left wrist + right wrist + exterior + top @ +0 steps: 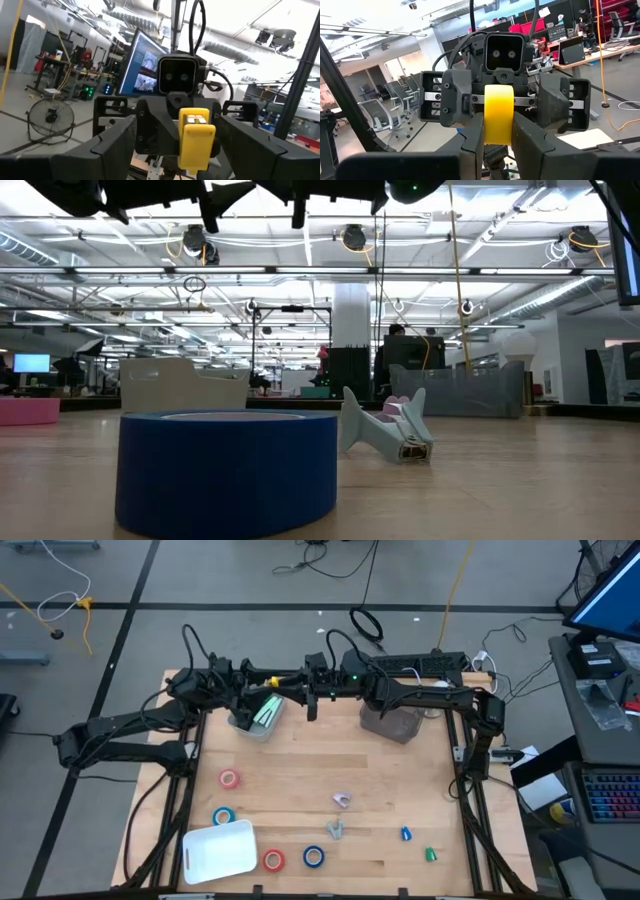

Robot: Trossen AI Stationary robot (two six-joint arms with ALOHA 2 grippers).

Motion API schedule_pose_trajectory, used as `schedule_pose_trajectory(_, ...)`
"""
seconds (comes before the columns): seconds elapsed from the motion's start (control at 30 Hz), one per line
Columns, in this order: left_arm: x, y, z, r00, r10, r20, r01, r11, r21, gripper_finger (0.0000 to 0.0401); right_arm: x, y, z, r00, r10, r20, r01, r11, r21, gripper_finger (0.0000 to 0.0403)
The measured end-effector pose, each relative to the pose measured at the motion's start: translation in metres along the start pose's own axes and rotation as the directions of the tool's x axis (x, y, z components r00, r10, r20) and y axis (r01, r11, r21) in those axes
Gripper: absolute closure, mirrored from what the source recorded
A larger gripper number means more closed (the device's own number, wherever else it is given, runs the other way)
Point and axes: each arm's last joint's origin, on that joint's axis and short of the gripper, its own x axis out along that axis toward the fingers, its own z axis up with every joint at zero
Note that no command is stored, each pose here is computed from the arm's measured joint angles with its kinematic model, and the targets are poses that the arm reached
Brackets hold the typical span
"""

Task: Pick and place Stapler, Stapler remover, tape
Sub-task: Put the yellow stapler into the gray bin

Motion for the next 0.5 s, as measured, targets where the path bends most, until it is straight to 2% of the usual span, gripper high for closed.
schedule_pose_trajectory(0.23, -0.0001, 0.0001, 0.0003, 1.000, 0.001, 0.002, -0.001, 1.000, -0.013, 0.0129, 0.0000, 0.0000, 0.0000, 1.000, 0.000, 0.000, 0.000, 1.000, 0.000, 0.0333)
schedule_pose_trajectory(0.5, -0.0008, 0.0015, 0.0010, 1.000, -0.008, -0.003, 0.008, 1.000, -0.010, 0.0223, -0.0001, -0.0004, -0.0001, 1.000, -0.003, -0.002, 0.003, 1.000, 0.001, 0.0332)
